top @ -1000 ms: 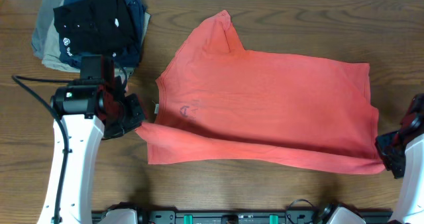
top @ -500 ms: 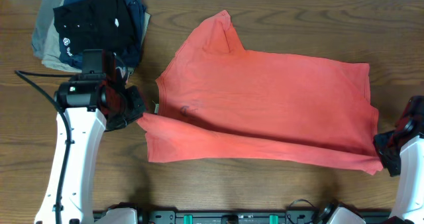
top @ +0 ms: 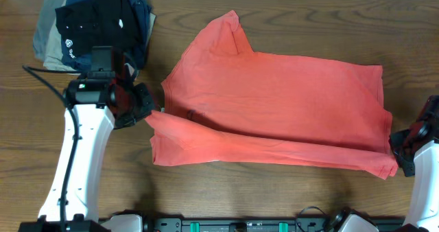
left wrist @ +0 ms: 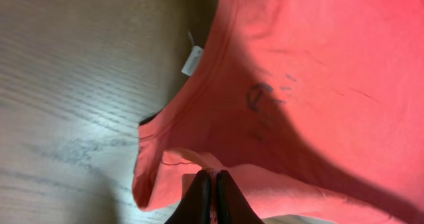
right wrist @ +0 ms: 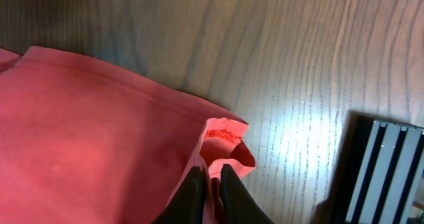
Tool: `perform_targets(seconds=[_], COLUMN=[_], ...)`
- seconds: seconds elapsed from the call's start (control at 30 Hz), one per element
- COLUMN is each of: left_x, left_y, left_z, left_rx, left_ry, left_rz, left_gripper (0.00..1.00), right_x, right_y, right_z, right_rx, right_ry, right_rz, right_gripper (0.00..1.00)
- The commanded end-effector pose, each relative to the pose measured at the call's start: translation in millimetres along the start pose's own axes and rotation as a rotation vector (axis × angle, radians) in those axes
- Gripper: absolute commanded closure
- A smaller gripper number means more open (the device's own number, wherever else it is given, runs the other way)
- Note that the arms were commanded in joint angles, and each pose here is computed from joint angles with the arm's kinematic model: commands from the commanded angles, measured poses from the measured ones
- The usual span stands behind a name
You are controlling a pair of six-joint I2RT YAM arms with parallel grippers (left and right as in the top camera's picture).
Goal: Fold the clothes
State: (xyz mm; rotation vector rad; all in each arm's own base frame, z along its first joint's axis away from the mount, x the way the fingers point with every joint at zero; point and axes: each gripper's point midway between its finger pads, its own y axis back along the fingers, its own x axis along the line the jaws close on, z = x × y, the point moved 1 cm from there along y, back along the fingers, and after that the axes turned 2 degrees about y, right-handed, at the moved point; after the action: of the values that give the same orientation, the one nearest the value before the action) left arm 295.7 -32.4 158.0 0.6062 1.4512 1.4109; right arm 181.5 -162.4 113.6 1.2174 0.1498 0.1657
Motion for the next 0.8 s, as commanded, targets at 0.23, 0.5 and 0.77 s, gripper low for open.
perform_targets(seconds=[0.23,0.5,0.77], left_x=[-19.5,-19.1,-13.3], left_y=[-26.9,-41.3,-51.7], left_z=[7.0,15.1,16.0], left_rx=[0.003,0.002,0.018], left_ry=[-0.022,-0.016,-0.011], left_rz=[-0.011,0.001,0.036], left_gripper=[0.94,0.94,0.47], right_x=[10.0,24.5,44.8], right_y=[-23.0,-46.2,-56.4], right_z=[1.9,1.7,-0.6], right_rx=[0.011,0.045,0.078], right_ry=[-0.010,0.008,0.119], right_rz=[0.003,0.006,0.087], right_gripper=[0.94,0.94,0.37])
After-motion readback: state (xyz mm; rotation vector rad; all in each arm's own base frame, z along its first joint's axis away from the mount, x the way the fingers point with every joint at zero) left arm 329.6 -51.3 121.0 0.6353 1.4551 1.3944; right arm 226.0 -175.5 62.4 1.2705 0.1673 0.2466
